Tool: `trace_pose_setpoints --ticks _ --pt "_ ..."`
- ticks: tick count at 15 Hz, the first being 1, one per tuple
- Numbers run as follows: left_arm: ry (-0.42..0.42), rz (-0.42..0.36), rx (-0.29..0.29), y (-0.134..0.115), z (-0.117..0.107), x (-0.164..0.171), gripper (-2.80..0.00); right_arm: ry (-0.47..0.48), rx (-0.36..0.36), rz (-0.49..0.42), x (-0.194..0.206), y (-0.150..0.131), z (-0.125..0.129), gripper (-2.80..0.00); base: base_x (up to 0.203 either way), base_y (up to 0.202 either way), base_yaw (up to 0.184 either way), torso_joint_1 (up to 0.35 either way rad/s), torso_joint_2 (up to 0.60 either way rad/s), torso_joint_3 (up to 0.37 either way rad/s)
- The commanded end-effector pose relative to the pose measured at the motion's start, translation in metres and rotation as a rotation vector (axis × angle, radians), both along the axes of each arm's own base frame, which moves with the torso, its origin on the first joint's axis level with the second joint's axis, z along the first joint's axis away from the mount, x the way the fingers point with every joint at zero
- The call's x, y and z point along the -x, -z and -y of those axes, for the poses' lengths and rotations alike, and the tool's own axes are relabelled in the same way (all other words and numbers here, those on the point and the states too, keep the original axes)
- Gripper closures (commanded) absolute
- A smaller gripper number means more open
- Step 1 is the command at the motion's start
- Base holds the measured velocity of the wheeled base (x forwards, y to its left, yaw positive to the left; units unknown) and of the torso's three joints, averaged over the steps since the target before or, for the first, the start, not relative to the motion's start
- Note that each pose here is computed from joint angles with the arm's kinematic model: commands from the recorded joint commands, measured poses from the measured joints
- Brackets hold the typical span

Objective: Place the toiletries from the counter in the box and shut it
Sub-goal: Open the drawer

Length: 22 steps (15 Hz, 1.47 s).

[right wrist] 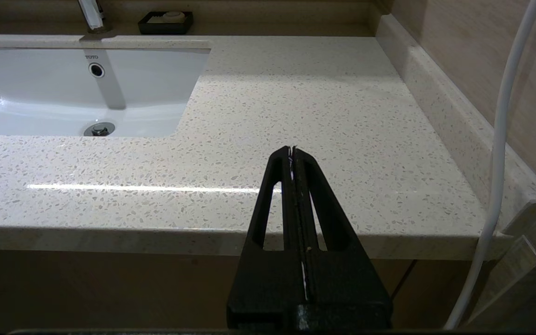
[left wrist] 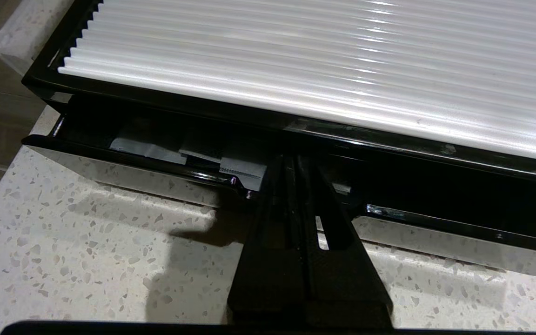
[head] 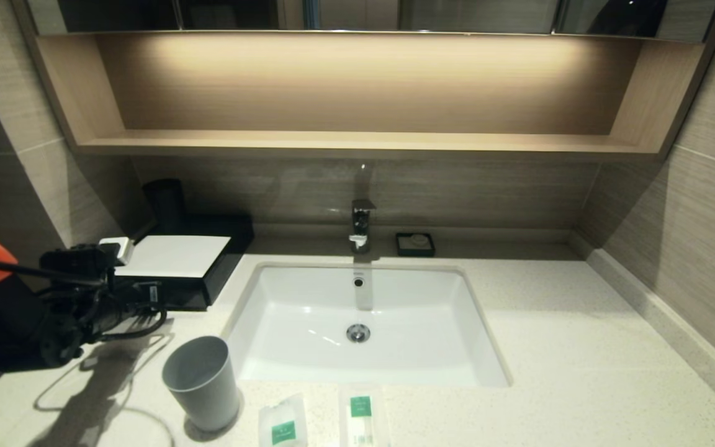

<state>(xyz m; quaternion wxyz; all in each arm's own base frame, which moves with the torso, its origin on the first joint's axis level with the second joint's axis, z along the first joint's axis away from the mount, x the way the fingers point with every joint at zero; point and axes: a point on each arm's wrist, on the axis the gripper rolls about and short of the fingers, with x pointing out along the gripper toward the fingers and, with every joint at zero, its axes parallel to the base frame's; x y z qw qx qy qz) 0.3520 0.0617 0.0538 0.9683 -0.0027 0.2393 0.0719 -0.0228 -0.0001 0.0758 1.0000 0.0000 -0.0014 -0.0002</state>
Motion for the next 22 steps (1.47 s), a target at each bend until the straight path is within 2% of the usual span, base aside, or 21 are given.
trace_pose_setpoints --ticks 1,22 --pt "0.0 -0.006 0.001 -0.002 0.0 0.001 0.0 0.0 0.0 -0.001 0.0 0.0 0.0 0.0 0.0 0.0 0.0 0.0 0.0 0.0" --pt "0.01 -0.172 0.02 -0.017 0.005 0.02 0.0 0.0 0.0 -0.001 0.0 0.0 0.0 0.0 0.0 0.0 0.0 0.0 0.0 0.0"
